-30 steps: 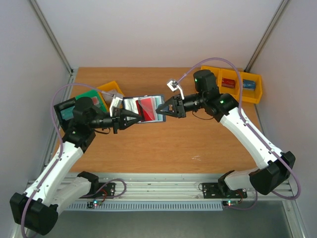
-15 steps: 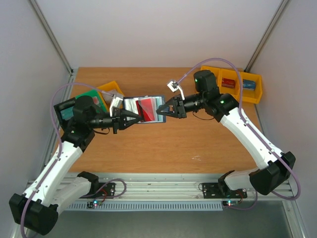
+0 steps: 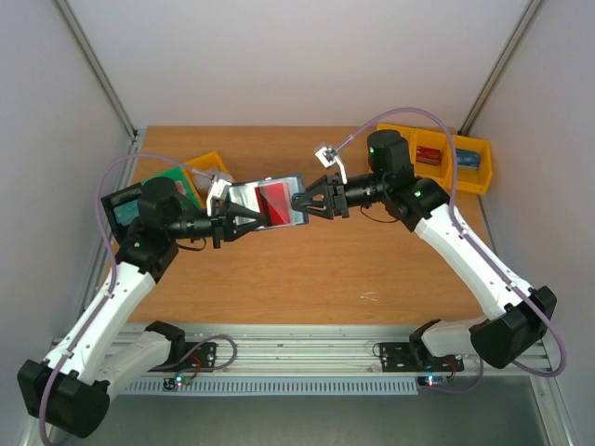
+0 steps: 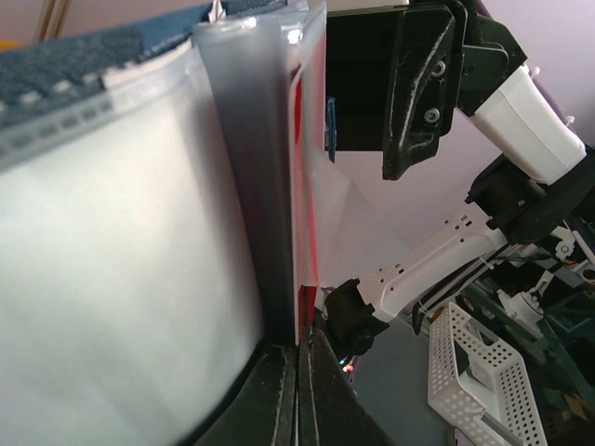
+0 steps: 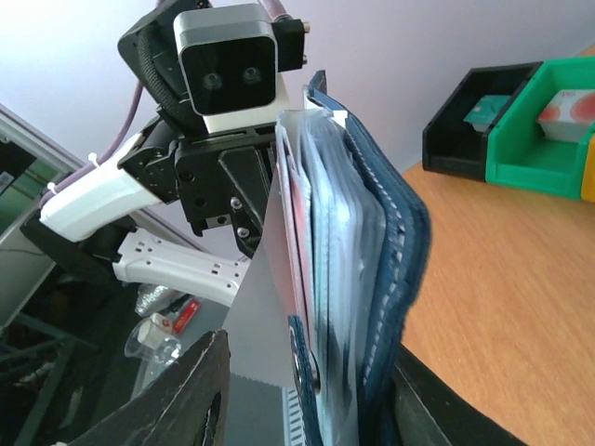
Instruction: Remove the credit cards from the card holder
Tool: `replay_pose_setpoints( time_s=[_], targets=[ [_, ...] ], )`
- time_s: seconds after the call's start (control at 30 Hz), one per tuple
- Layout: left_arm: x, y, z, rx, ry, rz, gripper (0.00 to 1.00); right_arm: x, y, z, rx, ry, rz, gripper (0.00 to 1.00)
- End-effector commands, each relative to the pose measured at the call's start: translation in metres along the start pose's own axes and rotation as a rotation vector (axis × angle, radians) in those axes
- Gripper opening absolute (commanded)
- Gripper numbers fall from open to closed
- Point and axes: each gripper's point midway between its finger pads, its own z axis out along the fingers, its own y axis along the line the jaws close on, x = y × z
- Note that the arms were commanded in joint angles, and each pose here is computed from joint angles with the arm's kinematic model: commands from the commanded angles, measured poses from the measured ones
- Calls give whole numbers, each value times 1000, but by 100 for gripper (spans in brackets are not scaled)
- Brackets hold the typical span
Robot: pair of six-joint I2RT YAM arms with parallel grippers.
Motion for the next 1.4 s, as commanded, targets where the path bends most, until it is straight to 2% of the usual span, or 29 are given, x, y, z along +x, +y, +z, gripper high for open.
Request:
replay_pose_setpoints(
  time_s=[0.0, 0.17, 0.33, 0.4, 0.5, 0.57, 0.7, 0.9, 1.1, 1.37],
  targets=[
    [-9, -8, 2, 34, -20, 45, 0, -2, -1, 12, -16, -3, -14, 43],
    [-8, -11, 1, 47, -20, 49, 0, -4, -3, 15, -13, -9, -15, 39],
    [-9, -11, 1, 48, -28, 56, 0, -2, -5, 15, -7, -5, -14, 8],
    [-9, -11, 0, 44, -26, 52, 0, -3, -3, 13, 2, -12, -29, 2],
    [-11, -11, -1, 33, -35, 53, 5, -5, -7, 8, 25, -20, -21, 1],
    [-15, -10, -1, 33, -58, 72, 20, -7, -8, 8, 20, -19, -15, 1],
    [-26, -8, -2, 25, -114, 62, 29, -11, -5, 9, 2, -25, -15, 1],
    [-58, -10, -6, -6, -230, 65, 30, -9, -5, 9, -9, -18, -10, 1],
    [-60, -2, -4, -22, -235, 42, 22, -9, -1, 8, -25, -19, -17, 1],
    [-60, -2, -1, -8, -223, 38, 21, -9, 2, 9, -47, -12, -18, 1]
  ],
)
